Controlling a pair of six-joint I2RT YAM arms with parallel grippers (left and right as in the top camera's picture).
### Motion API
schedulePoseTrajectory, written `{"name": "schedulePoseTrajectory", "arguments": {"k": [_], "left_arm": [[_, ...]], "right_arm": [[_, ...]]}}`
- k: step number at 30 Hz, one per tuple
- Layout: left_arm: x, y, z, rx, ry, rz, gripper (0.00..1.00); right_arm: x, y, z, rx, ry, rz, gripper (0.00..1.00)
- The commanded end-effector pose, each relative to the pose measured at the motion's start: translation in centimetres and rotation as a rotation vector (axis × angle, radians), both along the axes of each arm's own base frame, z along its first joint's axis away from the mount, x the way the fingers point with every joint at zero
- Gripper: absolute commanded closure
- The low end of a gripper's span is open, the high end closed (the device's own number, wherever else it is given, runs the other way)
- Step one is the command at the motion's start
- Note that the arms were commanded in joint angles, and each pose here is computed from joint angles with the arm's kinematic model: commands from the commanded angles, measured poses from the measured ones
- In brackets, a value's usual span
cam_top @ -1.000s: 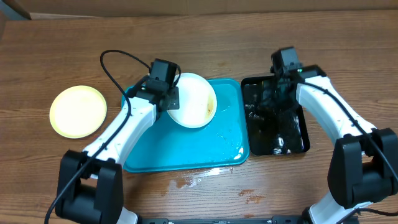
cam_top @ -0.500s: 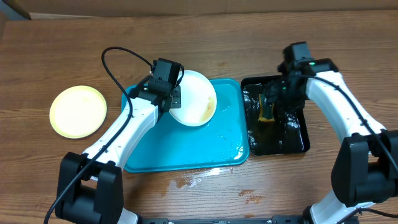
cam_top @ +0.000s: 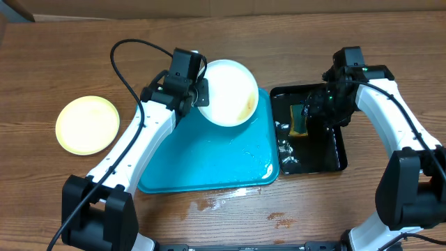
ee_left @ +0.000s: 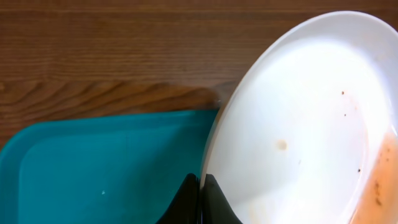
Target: Clean dirty plates on tray and stack at the side
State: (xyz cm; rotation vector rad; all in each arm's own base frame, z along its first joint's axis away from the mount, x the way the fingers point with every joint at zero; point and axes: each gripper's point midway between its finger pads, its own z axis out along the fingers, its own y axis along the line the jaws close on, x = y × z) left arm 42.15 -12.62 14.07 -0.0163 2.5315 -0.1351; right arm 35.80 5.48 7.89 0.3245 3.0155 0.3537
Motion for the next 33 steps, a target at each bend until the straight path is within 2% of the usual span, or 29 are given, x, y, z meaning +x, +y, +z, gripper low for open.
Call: {"name": "schedulePoseTrajectory", "arguments": {"k": [1, 8, 13, 16, 25, 29, 33], "left_arm": [[0.3, -2.3, 2.6, -0.082, -0.049, -0.046, 0.96], [-0.1, -6.5, 3.6, -0.119, -0.104, -0.121, 0.96], [-0.5, -10.3, 5.0, -0.166, -0.165, -0.178, 0.96], [-1.0, -12.1, 5.6, -0.15, -0.207, -0.199, 0.96], [-3.0, -15.5, 6.8, 0.051, -0.339, -0.294, 0.96], [-3.9, -17.3, 8.2, 0.153, -0.439, -0.341, 0.96], [-4.6, -18.7, 10.4, 0.27, -0.563, -0.361, 0.96]], "right_arm": [[0.8, -1.2, 0.8, -0.001, -0.028, -0.026, 0.25], [1.3, -3.9, 1.4, 0.113, -0.039, -0.134, 0.2], [1.4, -6.6, 1.4, 0.12, -0.043, -0.209, 0.17], [1.4, -8.2, 1.4, 0.119, -0.052, -0.253, 0.17], [1.6, -13.4, 1.8, 0.137, -0.101, -0.393, 0.09], [1.4, -14.8, 1.9, 0.152, -0.111, -0.435, 0.09], [1.4, -14.9, 2.0, 0.163, -0.113, -0.441, 0.03]]}}
